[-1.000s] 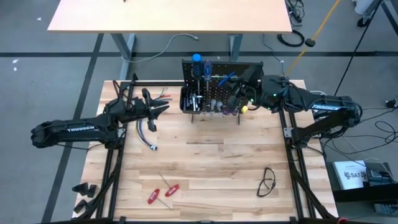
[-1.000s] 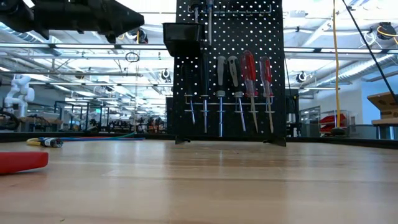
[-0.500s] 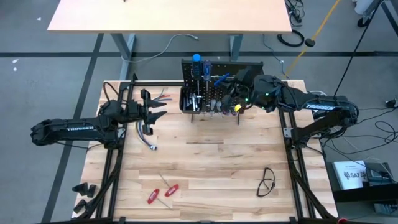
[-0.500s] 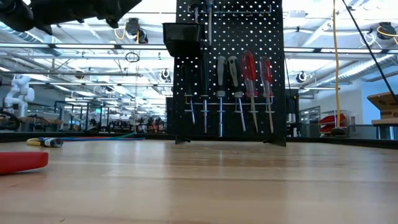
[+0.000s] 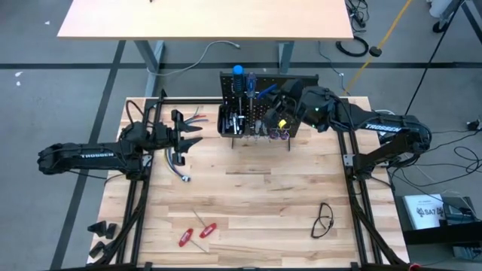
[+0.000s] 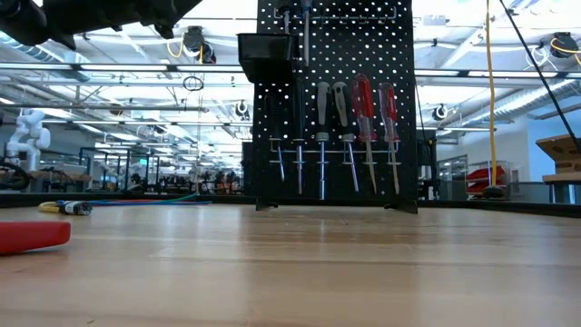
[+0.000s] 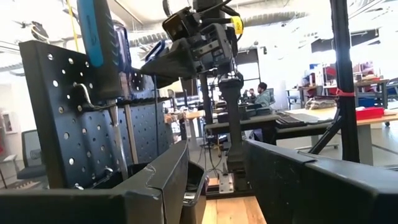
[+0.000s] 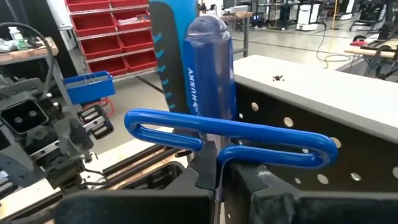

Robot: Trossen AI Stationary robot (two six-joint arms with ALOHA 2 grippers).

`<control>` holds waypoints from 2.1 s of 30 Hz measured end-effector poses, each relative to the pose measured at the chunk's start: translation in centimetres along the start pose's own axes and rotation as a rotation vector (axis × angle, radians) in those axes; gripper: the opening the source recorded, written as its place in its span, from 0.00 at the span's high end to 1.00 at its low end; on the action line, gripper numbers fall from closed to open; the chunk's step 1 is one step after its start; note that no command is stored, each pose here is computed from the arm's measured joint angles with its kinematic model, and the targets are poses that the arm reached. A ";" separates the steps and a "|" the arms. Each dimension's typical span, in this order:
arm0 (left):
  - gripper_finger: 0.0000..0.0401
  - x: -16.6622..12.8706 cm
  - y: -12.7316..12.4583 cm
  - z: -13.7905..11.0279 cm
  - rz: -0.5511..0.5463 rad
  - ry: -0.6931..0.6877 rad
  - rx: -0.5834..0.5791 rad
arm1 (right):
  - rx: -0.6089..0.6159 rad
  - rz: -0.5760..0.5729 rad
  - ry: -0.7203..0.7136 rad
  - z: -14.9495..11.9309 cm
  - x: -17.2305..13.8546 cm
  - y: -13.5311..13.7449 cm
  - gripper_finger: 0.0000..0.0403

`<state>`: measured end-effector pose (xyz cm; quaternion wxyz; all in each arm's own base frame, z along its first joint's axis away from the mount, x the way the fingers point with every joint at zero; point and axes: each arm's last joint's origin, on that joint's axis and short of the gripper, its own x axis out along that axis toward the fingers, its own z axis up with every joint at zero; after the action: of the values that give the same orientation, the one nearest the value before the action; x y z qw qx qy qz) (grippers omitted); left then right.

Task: Hang tools onto peg board
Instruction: Hang the blue pick tool on the peg board

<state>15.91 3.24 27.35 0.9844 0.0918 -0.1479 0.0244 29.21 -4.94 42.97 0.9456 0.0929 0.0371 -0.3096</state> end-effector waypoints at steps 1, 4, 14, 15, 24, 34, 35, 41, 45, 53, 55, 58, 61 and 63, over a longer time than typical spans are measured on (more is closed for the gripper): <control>0.60 0.0 0.0 0.0 0.000 0.000 0.000 | 0.000 -0.003 0.000 0.0 0.0 -0.1 0.99; 0.60 0.0 0.0 0.0 0.000 0.001 -0.001 | 0.001 -0.009 -0.001 0.0 0.1 -0.2 0.99; 0.60 0.0 -0.1 0.0 -0.004 0.001 -0.008 | -0.020 -0.083 0.015 -1.0 1.6 -0.1 0.99; 0.60 0.0 -0.1 0.0 -0.004 0.001 -0.008 | -0.021 -0.085 0.017 -1.0 1.6 -0.1 0.99; 0.60 0.0 -0.1 0.0 -0.004 0.000 -0.008 | -0.022 -0.108 0.021 -1.1 1.8 -0.3 0.99; 0.60 0.0 -0.1 0.0 -0.004 0.001 -0.007 | -0.004 -0.125 0.048 -1.8 2.4 -0.1 0.99; 0.60 0.0 -0.1 0.0 -0.004 0.000 -0.008 | 0.005 -0.135 0.046 -1.9 2.6 -0.1 0.99; 0.60 0.0 -0.1 0.0 -0.019 -0.001 -0.008 | 0.032 -0.171 0.043 -2.1 2.8 -0.1 0.99; 0.60 0.0 -0.2 0.0 -0.035 -0.004 -0.008 | 0.047 -0.173 0.041 -2.1 2.8 -0.1 0.99; 0.60 0.0 -0.2 0.0 -0.037 -0.003 -0.008 | 0.052 -0.169 0.043 -2.1 2.8 -0.1 0.92; 0.60 0.0 -0.2 0.0 -0.037 -0.003 -0.008 | 0.056 -0.168 0.043 -2.1 2.8 -0.1 0.89; 0.60 0.0 -0.2 0.0 -0.038 -0.003 -0.009 | 0.057 -0.165 0.045 -2.1 2.8 0.0 0.85; 0.60 0.0 -0.2 0.0 -0.055 -0.006 -0.008 | 0.058 -0.161 0.047 -2.2 2.8 0.0 0.82; 0.60 0.0 -0.2 0.0 -0.059 -0.006 -0.008 | 0.058 -0.161 0.049 -2.2 2.8 0.0 0.80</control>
<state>15.94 3.01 27.34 0.9847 0.0920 -0.1481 -0.0053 31.41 -6.14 40.47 0.9133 0.1246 0.0584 -0.3832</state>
